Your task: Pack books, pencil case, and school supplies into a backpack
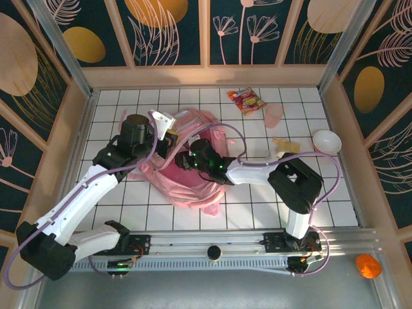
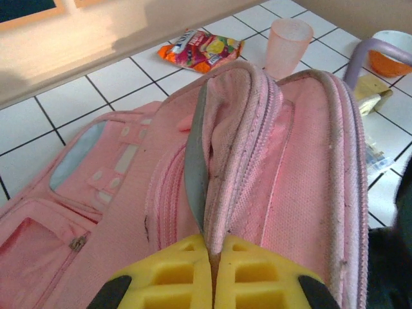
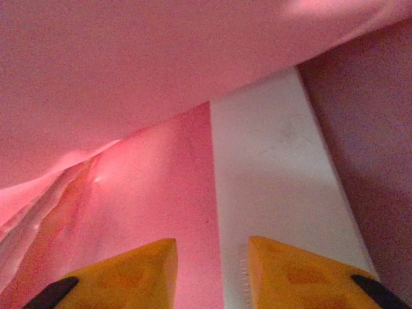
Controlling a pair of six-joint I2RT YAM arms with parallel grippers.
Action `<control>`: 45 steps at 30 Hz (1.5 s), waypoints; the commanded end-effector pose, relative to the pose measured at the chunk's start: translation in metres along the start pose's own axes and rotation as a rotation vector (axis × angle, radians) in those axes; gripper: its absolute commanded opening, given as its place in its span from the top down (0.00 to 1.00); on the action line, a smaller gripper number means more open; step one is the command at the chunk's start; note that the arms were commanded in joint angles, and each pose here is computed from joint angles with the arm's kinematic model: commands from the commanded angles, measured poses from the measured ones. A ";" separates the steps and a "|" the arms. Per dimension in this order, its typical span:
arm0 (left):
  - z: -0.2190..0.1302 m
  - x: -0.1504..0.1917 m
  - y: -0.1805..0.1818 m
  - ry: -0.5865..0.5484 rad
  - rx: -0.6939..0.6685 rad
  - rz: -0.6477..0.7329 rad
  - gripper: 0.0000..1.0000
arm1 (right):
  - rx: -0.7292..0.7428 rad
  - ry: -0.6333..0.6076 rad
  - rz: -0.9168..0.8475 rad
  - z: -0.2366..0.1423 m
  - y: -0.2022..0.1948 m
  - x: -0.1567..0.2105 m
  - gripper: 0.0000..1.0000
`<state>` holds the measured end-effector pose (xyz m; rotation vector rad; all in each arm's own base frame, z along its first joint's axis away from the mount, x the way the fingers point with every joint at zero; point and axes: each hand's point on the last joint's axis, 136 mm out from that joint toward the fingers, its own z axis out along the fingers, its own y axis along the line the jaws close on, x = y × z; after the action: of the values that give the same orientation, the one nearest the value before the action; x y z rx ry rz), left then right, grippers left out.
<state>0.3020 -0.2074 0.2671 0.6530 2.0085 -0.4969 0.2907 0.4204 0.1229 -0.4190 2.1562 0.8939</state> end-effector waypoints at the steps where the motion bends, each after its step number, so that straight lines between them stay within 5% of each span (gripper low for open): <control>1: -0.018 -0.050 0.008 -0.205 -0.066 0.030 1.00 | -0.063 -0.039 -0.035 -0.024 0.023 -0.010 0.63; 8: -0.014 -0.042 0.026 -0.185 -0.162 -0.002 1.00 | 0.013 0.105 -0.004 -0.073 0.010 0.023 0.54; 14: -0.014 -0.044 0.025 -0.190 -0.158 -0.002 1.00 | 0.221 0.192 0.076 -0.117 -0.045 0.021 0.47; 23: -0.012 -0.046 0.021 -0.195 -0.131 -0.004 1.00 | 0.578 0.060 0.273 -0.219 -0.198 -0.038 0.25; 30: -0.013 -0.049 0.020 -0.203 -0.125 -0.007 1.00 | 0.832 0.087 0.423 -0.283 -0.329 -0.033 0.04; 36: -0.012 -0.048 0.020 -0.201 -0.126 -0.011 1.00 | 0.893 0.122 0.472 -0.299 -0.387 -0.025 0.01; 45: -0.008 -0.050 0.020 -0.202 -0.117 -0.022 1.00 | 0.779 0.180 0.416 -0.265 -0.398 -0.025 0.01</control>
<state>0.3176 -0.1921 0.2647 0.5535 2.0112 -0.3808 0.3670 -0.0528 0.0748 0.4611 2.6193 0.1391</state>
